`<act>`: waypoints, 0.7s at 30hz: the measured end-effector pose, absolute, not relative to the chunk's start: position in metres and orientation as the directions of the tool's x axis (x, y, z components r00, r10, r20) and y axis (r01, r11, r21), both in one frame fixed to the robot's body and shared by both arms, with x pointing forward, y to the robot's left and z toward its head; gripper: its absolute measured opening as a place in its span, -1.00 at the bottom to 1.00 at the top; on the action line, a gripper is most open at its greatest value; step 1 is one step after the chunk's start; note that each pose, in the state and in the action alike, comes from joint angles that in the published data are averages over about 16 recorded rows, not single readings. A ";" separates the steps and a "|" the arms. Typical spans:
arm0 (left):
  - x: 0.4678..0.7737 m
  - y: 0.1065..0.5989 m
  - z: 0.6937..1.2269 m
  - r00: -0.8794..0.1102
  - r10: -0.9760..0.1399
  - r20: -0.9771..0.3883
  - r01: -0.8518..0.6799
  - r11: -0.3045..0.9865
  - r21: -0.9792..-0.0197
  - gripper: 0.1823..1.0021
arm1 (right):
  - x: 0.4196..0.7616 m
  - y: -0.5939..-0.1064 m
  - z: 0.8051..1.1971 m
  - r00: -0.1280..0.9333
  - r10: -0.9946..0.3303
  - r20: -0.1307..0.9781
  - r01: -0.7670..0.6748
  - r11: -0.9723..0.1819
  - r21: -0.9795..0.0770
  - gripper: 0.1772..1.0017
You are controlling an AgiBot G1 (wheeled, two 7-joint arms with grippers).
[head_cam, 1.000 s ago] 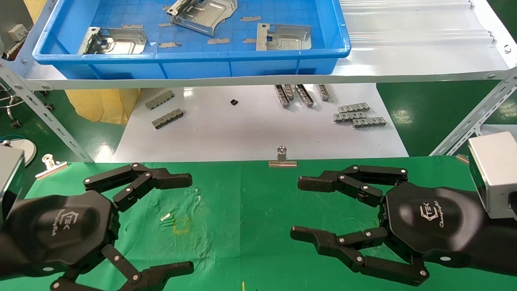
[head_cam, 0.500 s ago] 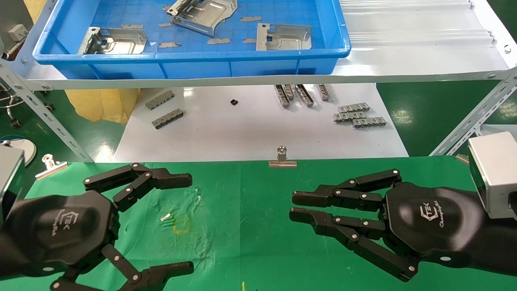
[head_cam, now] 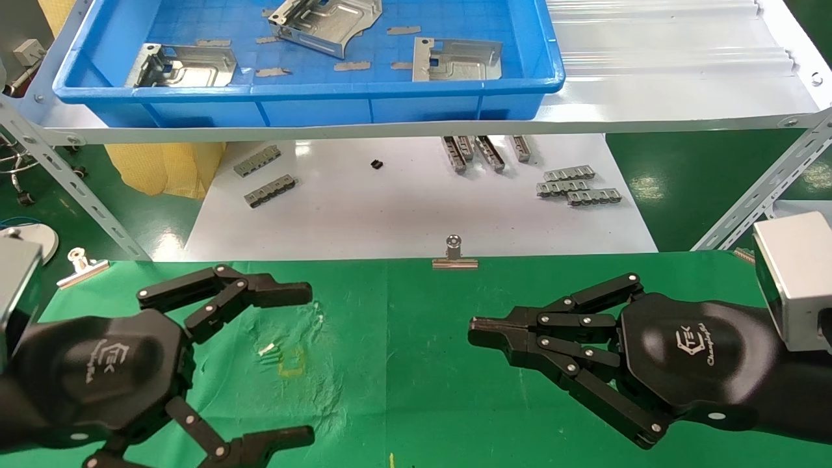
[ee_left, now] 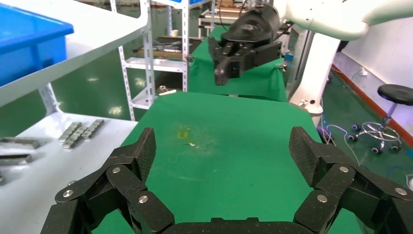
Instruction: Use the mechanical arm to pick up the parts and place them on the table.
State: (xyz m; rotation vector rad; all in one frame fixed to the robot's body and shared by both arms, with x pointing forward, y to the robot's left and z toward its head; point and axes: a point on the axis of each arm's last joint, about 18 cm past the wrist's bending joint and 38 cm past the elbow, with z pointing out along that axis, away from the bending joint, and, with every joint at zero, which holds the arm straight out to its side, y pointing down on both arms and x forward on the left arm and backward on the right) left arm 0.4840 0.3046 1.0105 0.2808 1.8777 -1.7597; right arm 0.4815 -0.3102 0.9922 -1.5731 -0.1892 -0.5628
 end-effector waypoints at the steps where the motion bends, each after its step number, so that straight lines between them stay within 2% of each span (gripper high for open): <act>1: 0.487 0.306 1.014 -0.822 -0.219 -0.526 0.511 0.126 -0.850 1.00 | 0.482 -0.310 0.992 0.862 -0.216 0.460 0.450 -0.096 -0.888 -0.94; 6: 0.512 0.312 1.042 -0.770 -0.282 -0.573 0.557 0.142 -0.818 1.00 | 0.482 -0.310 0.992 0.862 -0.216 0.460 0.450 -0.096 -0.888 -0.96; 11: 0.555 0.315 1.085 -0.697 -0.393 -0.599 0.593 0.154 -0.790 1.00 | 0.482 -0.310 0.992 0.862 -0.216 0.460 0.450 -0.096 -0.888 -0.97; 21: 0.636 0.294 1.172 -0.573 -0.608 -0.550 0.583 0.170 -0.795 1.00 | 0.482 -0.310 0.992 0.862 -0.216 0.460 0.450 -0.096 -0.888 -0.97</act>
